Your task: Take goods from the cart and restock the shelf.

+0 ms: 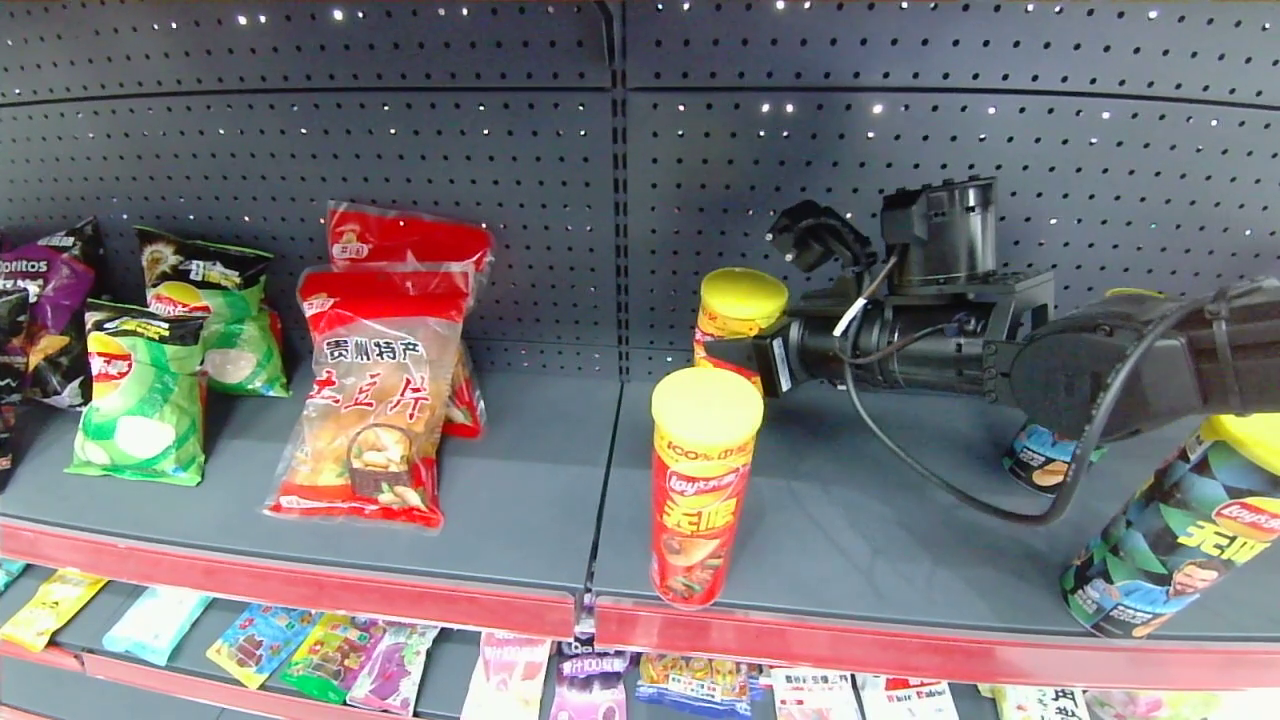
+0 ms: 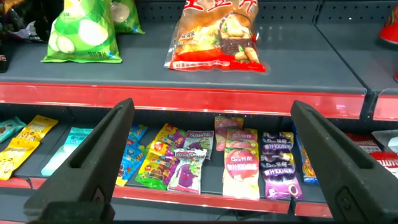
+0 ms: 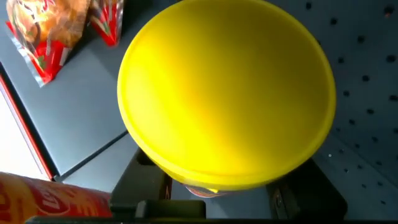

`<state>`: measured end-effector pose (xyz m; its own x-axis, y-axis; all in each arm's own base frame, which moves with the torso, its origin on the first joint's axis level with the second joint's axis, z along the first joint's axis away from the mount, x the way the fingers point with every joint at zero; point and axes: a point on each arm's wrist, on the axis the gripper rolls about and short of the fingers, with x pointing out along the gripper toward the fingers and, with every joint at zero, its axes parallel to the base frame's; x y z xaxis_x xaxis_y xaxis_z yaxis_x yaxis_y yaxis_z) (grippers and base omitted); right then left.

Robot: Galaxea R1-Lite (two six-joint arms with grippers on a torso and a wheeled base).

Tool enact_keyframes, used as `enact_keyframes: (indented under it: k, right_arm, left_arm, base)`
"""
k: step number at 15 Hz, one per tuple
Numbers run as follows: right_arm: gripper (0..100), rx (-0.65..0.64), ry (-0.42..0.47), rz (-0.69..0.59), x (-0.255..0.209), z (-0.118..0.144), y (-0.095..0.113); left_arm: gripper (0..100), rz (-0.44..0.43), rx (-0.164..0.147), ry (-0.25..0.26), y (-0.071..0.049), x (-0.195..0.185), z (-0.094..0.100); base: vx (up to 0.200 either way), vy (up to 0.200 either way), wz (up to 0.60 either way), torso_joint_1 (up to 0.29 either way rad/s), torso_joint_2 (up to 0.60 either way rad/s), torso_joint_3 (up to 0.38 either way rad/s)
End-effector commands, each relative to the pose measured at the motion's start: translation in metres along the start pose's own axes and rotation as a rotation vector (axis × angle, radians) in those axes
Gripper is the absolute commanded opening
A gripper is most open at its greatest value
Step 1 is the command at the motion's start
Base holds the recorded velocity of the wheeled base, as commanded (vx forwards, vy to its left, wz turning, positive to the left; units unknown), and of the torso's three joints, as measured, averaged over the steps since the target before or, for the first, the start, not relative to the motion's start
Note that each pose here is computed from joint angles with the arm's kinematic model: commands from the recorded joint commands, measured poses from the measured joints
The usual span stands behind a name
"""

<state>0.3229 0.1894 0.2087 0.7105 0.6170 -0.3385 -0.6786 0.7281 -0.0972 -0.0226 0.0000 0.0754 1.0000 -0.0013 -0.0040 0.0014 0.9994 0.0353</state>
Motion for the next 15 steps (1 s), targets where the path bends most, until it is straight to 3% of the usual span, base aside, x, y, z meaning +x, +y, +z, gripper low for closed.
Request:
enact_keyframes:
  k: [1, 15]
  right_arm:
    - [0, -0.001, 0.004, 0.003, 0.0, -0.001, 0.001]
    - [0, -0.005, 0.018, 0.038, 0.018, -0.008, 0.002]
  left_arm:
    - [100, 0.0, 0.0, 0.001, 0.0, 0.0, 0.0]
    - [100, 0.0, 0.0, -0.001, 0.0, 0.0, 0.0]
  base:
    - [0.0, 0.0, 0.0, 0.0, 0.0, 0.0]
    - [0.0, 0.0, 0.0, 0.0, 0.0, 0.0]
